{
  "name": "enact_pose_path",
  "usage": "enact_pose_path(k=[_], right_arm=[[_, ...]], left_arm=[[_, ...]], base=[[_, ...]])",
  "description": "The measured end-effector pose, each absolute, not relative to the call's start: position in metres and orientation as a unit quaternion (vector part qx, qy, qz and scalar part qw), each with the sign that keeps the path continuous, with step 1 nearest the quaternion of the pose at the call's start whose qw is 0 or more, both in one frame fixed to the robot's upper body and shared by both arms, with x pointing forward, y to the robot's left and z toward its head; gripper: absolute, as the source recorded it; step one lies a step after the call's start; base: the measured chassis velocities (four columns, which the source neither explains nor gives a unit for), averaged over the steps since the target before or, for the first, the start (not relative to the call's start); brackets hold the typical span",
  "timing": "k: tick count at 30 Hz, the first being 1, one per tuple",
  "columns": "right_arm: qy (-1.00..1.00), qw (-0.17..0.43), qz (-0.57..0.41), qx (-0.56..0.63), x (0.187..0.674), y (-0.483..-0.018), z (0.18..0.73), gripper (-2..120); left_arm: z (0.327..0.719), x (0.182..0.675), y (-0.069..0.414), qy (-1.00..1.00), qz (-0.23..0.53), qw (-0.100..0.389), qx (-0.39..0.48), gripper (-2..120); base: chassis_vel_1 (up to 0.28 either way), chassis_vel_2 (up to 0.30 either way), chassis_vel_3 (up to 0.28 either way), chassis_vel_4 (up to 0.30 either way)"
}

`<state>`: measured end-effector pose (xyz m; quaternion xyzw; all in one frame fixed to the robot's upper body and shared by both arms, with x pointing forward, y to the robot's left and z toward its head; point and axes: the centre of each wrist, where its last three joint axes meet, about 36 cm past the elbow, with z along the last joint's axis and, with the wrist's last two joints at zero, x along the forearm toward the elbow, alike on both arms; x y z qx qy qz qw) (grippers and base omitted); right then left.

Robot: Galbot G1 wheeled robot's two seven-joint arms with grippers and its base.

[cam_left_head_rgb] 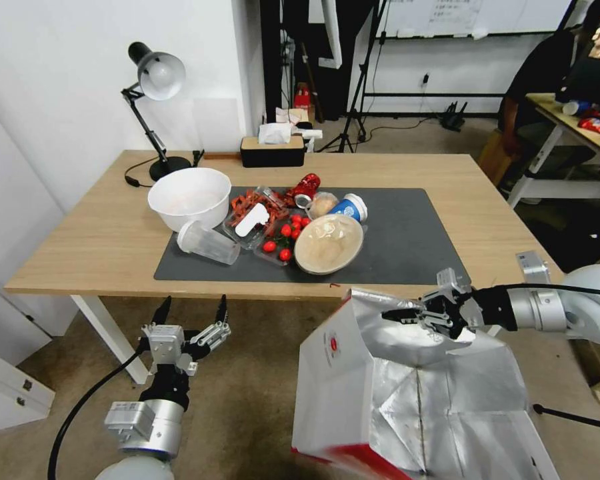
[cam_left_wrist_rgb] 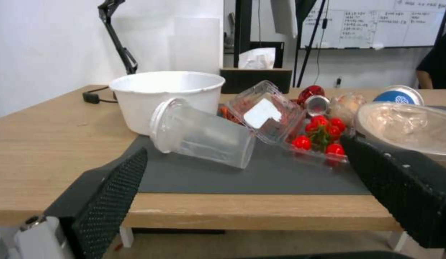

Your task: Pick up the food delivery bag from the floor and place it on the table.

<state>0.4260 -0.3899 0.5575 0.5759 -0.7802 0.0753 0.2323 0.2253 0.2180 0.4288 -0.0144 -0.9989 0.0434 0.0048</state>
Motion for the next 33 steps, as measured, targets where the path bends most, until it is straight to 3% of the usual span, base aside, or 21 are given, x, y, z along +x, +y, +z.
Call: enact_pose_path(k=[19, 33], right_arm=[[-0.799, 0.156, -0.028, 0.581, 0.419, -0.375, 0.618, 0], [-0.808, 0.122, -0.047, 0.575, 0.419, -0.371, 0.660, 0]], left_arm=[[0.438, 0.218, 0.216, -0.999, 0.041, -0.010, -0.010, 100], [0.445, 0.213, 0.214, -0.999, 0.038, -0.020, -0.008, 100]], base=[[0.000, 0.000, 0.000, 0.000], [0.000, 0.000, 0.000, 0.000]])
